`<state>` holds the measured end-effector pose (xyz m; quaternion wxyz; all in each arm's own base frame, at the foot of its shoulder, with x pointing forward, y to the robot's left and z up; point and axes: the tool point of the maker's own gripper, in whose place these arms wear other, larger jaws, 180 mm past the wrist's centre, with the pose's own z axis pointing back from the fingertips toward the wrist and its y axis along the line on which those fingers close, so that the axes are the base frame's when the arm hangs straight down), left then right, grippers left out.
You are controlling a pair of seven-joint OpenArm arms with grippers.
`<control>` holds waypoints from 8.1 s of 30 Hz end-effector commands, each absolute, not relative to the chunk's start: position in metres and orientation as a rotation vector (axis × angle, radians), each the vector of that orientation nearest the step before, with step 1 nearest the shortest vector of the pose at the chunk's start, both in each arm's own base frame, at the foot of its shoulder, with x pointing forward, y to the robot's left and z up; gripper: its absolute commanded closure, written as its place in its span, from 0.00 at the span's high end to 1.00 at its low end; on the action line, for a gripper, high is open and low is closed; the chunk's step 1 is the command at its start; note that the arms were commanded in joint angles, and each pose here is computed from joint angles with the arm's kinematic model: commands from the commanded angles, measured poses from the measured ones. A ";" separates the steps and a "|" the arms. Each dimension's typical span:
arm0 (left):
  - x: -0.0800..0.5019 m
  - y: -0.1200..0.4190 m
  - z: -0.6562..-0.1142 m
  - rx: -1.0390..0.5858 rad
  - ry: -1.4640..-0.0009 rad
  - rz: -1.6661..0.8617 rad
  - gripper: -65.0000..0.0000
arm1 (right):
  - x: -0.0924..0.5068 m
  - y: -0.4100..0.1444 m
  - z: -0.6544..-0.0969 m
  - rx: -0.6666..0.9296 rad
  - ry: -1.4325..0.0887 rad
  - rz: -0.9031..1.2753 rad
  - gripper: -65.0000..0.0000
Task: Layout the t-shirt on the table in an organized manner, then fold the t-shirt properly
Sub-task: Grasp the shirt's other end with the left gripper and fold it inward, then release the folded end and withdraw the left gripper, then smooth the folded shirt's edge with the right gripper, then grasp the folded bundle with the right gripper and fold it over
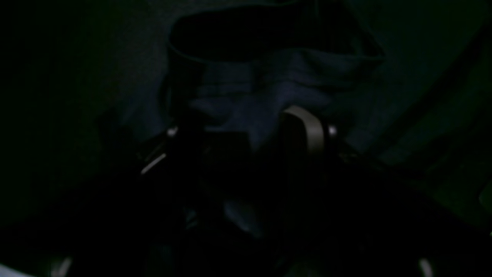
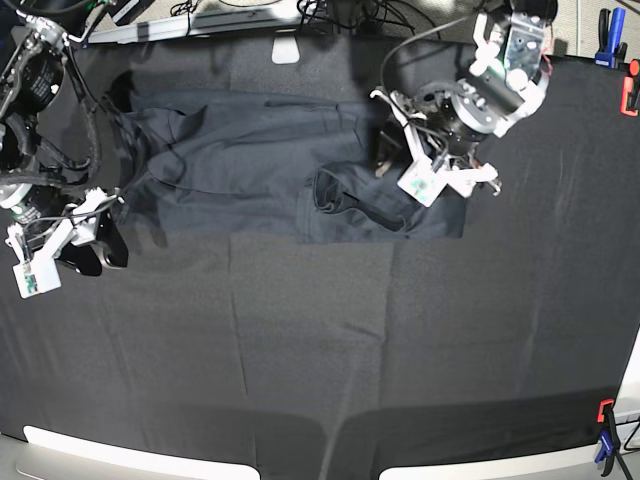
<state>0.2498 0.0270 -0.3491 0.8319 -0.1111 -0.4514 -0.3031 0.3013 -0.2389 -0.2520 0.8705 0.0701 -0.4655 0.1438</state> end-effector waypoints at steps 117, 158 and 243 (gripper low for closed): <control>0.271 0.161 -0.263 -0.179 -1.222 -0.247 0.46 | 0.237 -0.262 -0.388 0.576 -0.638 -0.089 0.64; 0.269 0.162 -0.268 -0.163 -1.201 -0.256 0.46 | 0.249 -0.215 -0.384 0.777 -0.743 -0.233 0.64; 0.237 0.164 -0.301 -0.164 -1.061 -0.250 0.46 | 0.277 0.118 -0.267 0.799 -0.925 0.616 0.00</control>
